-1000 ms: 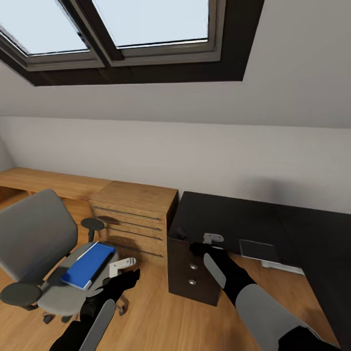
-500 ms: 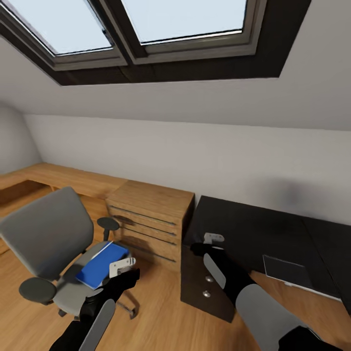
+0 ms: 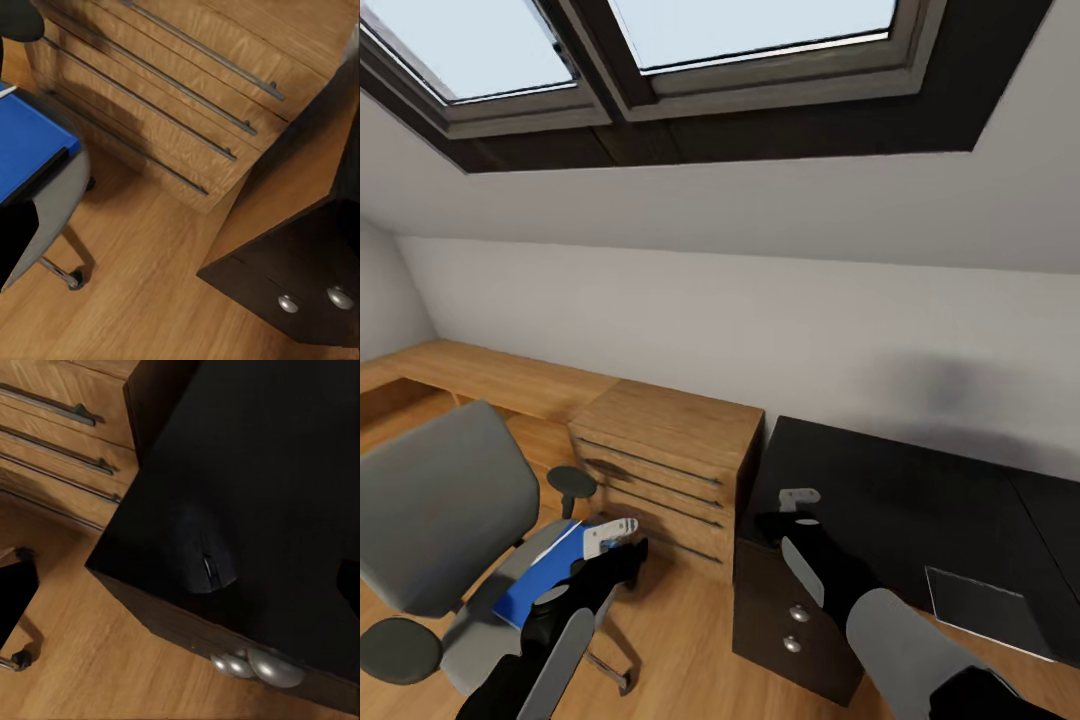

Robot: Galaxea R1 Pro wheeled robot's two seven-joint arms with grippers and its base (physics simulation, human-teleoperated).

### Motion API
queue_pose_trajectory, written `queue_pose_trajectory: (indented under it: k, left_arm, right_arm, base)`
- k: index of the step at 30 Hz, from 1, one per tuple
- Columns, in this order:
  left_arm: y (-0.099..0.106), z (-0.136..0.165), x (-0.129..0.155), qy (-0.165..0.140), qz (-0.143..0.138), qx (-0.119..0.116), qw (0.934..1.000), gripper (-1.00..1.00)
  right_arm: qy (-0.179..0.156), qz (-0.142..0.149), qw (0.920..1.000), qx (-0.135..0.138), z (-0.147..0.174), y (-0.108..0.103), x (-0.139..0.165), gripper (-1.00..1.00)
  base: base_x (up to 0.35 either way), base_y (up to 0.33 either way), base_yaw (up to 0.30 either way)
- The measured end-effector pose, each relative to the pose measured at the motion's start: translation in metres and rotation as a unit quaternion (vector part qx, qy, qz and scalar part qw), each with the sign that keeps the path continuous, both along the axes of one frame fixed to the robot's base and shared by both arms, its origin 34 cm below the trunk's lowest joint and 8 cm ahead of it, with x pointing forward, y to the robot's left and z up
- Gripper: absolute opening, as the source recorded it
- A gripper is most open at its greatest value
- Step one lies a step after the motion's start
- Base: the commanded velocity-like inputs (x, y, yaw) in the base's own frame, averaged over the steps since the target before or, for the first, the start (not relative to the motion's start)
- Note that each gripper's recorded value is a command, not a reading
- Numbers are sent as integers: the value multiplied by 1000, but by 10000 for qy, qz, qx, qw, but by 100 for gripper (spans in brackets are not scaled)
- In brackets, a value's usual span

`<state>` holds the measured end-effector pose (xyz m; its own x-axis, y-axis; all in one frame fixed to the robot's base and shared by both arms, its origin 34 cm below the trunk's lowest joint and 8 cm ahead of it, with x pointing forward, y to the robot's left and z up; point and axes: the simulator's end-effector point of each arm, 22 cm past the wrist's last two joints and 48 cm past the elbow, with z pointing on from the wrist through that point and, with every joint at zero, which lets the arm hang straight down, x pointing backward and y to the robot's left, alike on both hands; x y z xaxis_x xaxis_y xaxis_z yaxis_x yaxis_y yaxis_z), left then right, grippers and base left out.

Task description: In the bedroom, organize the workspace by keeping the computer under the desk, ensuring the monitor is on the desk, placing the keyboard on the desk next to the monitor, placing the mouse on the desk next to the keyboard, moving the folder from the swivel chair onto the desk next to the mouse, stacking the notebook on top of the folder with the pen on top of the notebook, and positioning the swivel chair next to the desk.

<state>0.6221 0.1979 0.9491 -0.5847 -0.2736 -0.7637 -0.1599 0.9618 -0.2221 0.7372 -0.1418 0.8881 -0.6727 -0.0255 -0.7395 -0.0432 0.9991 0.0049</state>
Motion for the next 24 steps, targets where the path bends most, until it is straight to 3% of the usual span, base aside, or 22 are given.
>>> queue_pose_trajectory:
  k: [5, 12, 13, 21, 24]
  left_arm:
    - [-1, 9, 3, -101, -6, -26, 9999, 100]
    - [-4, 14, 4, -144, -16, -96, 9998, 100]
    - [-8, 20, 5, -194, -28, -264, 9995, 100]
    - [-18, 44, 7, -334, -104, -886, 9954, 100]
    - [-18, 43, 8, -341, -107, -930, 9950, 100]
  right_arm:
    - [-176, 151, 9994, -254, -1, -5, 3, 100]
    - [-105, 51, 9992, -392, -27, -23, -10, 100]
    - [-85, 40, 9992, -398, -31, -24, -12, 100]
    - [-50, 25, 9991, -409, -34, -26, -13, 100]
    - [0, -4, 9990, -448, -41, -38, -13, 100]
  base:
    - [322, 91, 0]
    - [264, 202, 0]
    - [86, 75, 0]
    - [19, 17, 0]
    - [0, 0, 0]
